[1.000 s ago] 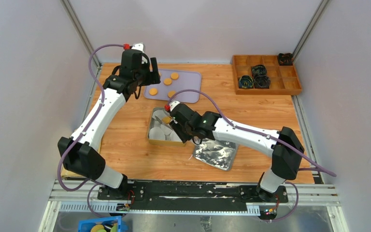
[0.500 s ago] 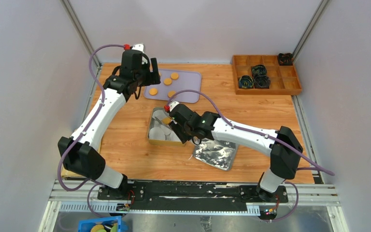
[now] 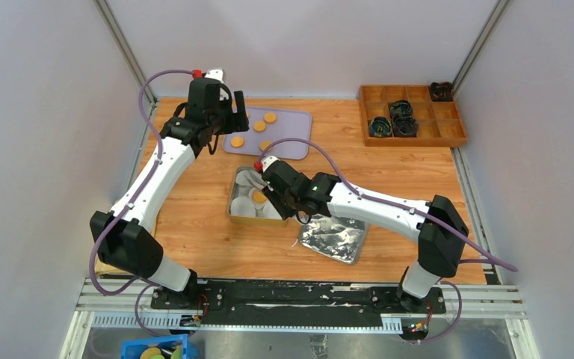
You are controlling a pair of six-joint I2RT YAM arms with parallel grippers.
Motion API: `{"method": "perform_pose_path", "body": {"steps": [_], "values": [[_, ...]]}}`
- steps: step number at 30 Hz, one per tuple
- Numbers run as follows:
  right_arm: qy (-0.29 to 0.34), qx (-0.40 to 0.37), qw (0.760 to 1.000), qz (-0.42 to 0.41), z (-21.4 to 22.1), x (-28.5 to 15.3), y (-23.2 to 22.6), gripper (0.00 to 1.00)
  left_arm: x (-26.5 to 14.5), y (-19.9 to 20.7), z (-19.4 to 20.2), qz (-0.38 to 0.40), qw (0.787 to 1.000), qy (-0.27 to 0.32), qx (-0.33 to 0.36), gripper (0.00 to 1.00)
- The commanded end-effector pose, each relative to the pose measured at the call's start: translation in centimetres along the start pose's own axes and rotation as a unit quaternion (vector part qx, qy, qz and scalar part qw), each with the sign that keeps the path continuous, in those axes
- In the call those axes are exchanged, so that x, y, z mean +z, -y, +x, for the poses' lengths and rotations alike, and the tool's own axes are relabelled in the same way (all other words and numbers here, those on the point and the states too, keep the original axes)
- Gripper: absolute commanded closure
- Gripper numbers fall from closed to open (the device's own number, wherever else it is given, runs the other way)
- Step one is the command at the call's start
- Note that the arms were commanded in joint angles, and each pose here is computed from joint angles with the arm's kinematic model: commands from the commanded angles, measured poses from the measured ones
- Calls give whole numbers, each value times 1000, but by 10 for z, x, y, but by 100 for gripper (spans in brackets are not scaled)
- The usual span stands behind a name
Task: Pack the cookies
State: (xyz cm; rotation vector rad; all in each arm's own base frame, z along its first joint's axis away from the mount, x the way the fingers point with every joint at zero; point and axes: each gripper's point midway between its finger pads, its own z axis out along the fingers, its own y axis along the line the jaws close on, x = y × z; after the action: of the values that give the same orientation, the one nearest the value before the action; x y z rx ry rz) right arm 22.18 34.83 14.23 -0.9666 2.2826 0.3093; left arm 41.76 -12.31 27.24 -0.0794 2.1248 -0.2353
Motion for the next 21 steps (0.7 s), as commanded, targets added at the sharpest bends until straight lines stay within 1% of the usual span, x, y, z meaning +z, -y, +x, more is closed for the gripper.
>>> {"method": "perform_pose_path", "body": {"steps": [1,3,5,9,11,14,16,17,19,21], "values": [[34,11,999,21,-13,-10,4,72,-3,1,-8,10,1000,14,3,16],[45,11,998,40,-15,-16,12,76,-4,3,-9,14,1000,15,1,16],[61,15,995,83,-18,-25,31,81,-5,4,-10,16,1000,16,-1,16],[82,32,989,120,-22,-43,60,86,-6,6,-11,22,1000,19,-3,16],[84,40,987,129,-21,-44,71,87,-5,6,-10,24,1000,18,-3,16],[79,49,985,142,-25,-38,85,85,-3,6,-8,24,1000,15,-4,16],[75,54,985,144,-29,-30,92,81,-1,6,-7,24,1000,13,-4,16],[75,57,985,144,-33,-25,96,78,1,6,-6,23,1000,11,-4,16],[74,61,986,135,-42,-13,99,73,3,5,-4,20,1000,8,-2,16],[67,69,988,122,-48,1,103,71,4,3,-3,16,1000,7,0,16]]}}
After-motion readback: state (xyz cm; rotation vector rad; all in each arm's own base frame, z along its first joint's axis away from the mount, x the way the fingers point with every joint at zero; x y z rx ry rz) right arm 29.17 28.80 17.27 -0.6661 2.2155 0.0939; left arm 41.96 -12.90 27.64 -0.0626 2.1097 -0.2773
